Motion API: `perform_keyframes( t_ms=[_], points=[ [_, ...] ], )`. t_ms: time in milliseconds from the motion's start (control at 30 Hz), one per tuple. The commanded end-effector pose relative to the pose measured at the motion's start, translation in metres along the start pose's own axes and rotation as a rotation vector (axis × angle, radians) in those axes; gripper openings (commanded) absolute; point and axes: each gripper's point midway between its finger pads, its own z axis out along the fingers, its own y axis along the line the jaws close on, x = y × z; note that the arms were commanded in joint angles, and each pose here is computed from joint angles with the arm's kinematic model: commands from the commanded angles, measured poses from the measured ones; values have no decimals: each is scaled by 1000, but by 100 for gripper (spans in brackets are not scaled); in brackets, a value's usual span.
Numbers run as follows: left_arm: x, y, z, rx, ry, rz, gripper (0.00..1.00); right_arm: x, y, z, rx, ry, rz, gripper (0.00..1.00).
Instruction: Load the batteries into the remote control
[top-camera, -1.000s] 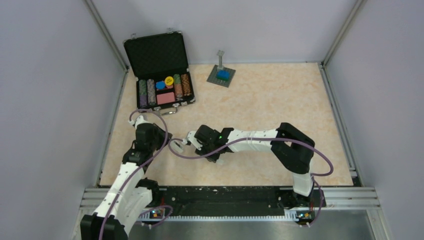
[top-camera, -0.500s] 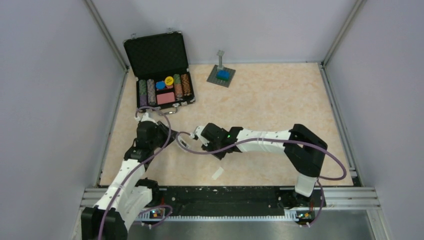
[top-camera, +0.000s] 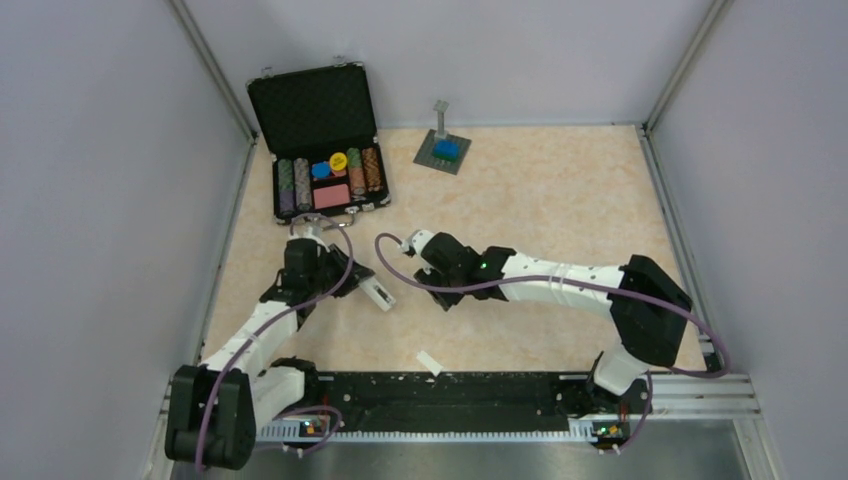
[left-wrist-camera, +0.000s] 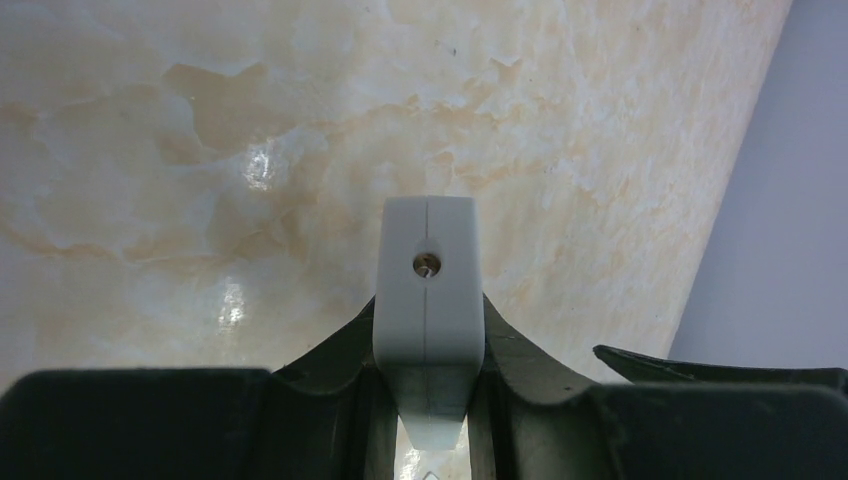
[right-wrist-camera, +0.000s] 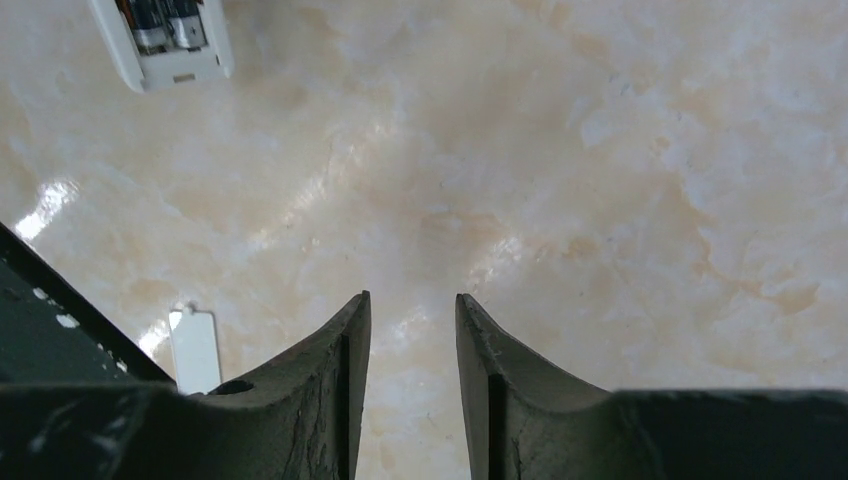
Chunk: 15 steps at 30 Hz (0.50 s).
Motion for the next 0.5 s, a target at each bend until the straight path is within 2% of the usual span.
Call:
perform_keyframes(
  t_ms=[0, 200, 333, 433, 467],
  points=[
    [17, -16, 10, 136, 66, -26, 6, 5, 7, -11, -40, -32, 94, 37],
    [51, -11, 32, 131, 116, -40, 10, 15, 20, -12, -103, -35, 191, 37],
    [53, -6, 38, 69, 84, -12, 30, 17, 44, -14, -225, -24, 232, 38],
    [46, 11, 34, -38, 31, -26, 48, 24, 56, -17, -208, -35, 192, 42],
    [44, 17, 30, -73, 10, -29, 52, 28, 58, -17, -192, -35, 182, 43]
  ],
)
